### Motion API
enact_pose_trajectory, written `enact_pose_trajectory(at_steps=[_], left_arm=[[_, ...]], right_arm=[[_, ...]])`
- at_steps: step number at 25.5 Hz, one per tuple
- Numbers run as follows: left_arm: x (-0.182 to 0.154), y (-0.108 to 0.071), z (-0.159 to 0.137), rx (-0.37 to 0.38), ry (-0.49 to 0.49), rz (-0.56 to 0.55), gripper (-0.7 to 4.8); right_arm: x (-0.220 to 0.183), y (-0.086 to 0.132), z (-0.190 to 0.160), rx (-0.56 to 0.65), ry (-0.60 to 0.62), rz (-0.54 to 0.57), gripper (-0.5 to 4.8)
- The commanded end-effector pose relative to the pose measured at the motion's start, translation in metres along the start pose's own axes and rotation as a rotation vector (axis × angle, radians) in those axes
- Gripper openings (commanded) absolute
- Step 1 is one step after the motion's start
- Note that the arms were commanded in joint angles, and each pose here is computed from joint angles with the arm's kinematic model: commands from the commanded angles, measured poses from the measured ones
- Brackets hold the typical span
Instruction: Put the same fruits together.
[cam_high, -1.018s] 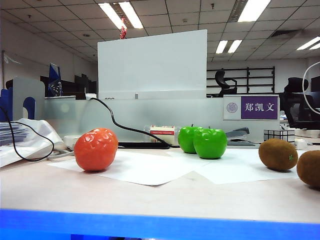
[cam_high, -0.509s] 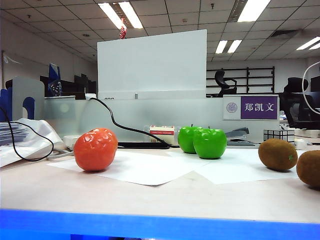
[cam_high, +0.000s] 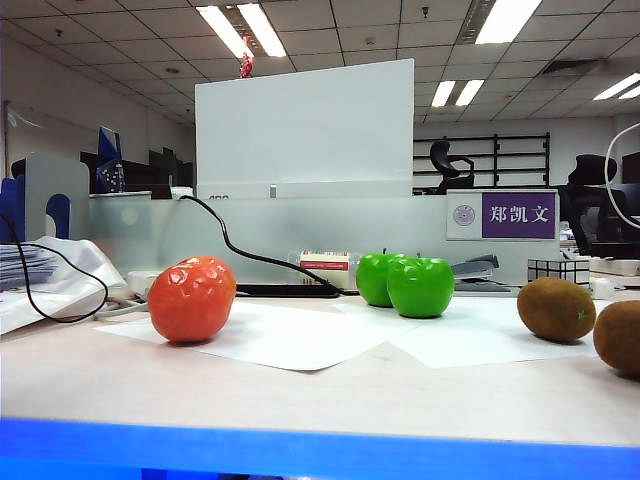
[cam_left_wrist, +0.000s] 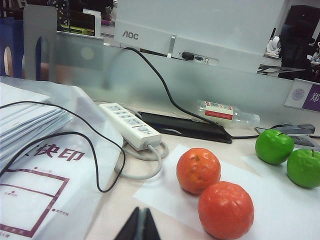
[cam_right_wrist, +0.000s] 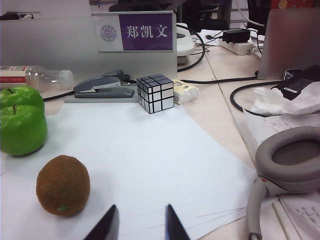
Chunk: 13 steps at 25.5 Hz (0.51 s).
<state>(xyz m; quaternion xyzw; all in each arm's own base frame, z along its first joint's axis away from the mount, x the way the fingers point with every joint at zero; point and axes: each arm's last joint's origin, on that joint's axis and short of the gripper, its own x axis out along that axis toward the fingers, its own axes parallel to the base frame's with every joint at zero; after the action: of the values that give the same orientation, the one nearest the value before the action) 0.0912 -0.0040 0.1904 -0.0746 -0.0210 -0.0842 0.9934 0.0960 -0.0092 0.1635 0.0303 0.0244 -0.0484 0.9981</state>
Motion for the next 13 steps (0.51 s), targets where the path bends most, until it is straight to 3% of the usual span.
enact_pose_trajectory(at_steps=[1, 13], left_arm=[[-0.0003, -0.0004, 0.0019, 0.0, -0.012, -0.006, -0.04], [-0.0003, -0.0005, 0.0019, 0.0, -0.012, -0.006, -0.04]], right_arm=[[0.0001, 0.0, 0.0007, -0.002, -0.013, 0.0, 1.26], [0.0006, 0.0001, -0.0038, -0.002, 0.017, 0.002, 1.26]])
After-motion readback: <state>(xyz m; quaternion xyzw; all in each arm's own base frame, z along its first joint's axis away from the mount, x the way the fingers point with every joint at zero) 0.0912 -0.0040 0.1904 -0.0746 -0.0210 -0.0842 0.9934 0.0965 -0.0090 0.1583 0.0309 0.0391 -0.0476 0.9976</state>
